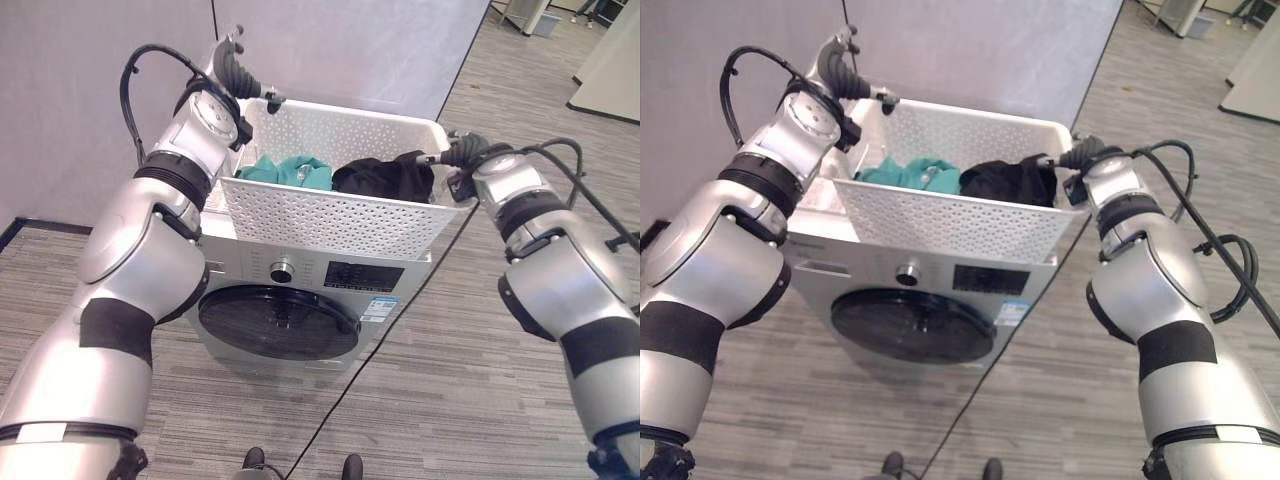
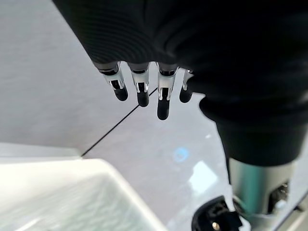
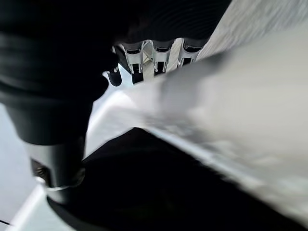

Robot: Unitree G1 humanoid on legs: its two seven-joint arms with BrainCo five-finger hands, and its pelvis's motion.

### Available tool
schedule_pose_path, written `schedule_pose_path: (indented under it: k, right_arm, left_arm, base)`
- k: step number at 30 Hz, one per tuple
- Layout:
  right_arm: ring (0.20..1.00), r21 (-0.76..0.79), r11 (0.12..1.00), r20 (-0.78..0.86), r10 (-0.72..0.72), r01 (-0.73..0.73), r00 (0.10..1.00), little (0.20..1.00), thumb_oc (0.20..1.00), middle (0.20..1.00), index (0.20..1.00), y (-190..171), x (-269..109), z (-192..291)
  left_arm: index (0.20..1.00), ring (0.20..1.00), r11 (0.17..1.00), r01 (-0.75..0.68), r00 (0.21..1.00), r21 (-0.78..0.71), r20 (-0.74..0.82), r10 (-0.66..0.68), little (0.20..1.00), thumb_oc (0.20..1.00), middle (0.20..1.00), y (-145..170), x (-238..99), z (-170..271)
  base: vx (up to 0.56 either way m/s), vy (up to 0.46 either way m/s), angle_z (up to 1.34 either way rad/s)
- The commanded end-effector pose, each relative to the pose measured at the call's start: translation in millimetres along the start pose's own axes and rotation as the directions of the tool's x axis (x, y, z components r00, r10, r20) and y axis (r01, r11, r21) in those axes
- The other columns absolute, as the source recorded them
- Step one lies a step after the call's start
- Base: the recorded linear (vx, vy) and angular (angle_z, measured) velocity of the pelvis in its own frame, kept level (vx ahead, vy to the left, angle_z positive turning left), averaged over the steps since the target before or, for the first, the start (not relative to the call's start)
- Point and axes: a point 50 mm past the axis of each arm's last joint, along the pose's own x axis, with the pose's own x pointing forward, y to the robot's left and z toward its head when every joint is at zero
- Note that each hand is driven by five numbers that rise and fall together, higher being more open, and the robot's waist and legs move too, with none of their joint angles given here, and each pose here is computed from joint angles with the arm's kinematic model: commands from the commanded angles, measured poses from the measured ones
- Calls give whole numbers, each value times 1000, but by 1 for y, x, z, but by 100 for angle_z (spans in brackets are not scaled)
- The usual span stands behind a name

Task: Grab the laundry basket,head to the washer,open it,put in the laundry and shut it.

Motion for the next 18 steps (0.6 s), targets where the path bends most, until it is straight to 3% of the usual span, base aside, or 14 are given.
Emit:
schedule_pose_path:
  k: [1, 8, 18]
  right_arm:
    - [1000, 86, 982, 212, -182, 167, 960, 1000, 1000, 1000, 1000, -46, -13, 58]
    - [1000, 185, 957, 256, -266, 223, 929, 1000, 1000, 1000, 1000, -68, -17, 55]
    - [1000, 154, 924, 310, -380, 349, 871, 1000, 1000, 1000, 1000, -124, -32, 21]
  left_arm:
    - [1000, 1000, 972, -231, 966, -28, 116, 233, 1000, 1000, 1000, 67, 6, 38]
    - [1000, 1000, 963, -265, 957, -49, 108, 269, 1000, 1000, 1000, 77, 4, 17]
    - [1000, 1000, 900, -436, 885, -11, 178, 431, 1000, 1000, 1000, 134, -29, -42]
  base:
    - [0, 0, 0]
    - [10, 12, -2]
    - [-7, 11, -5]
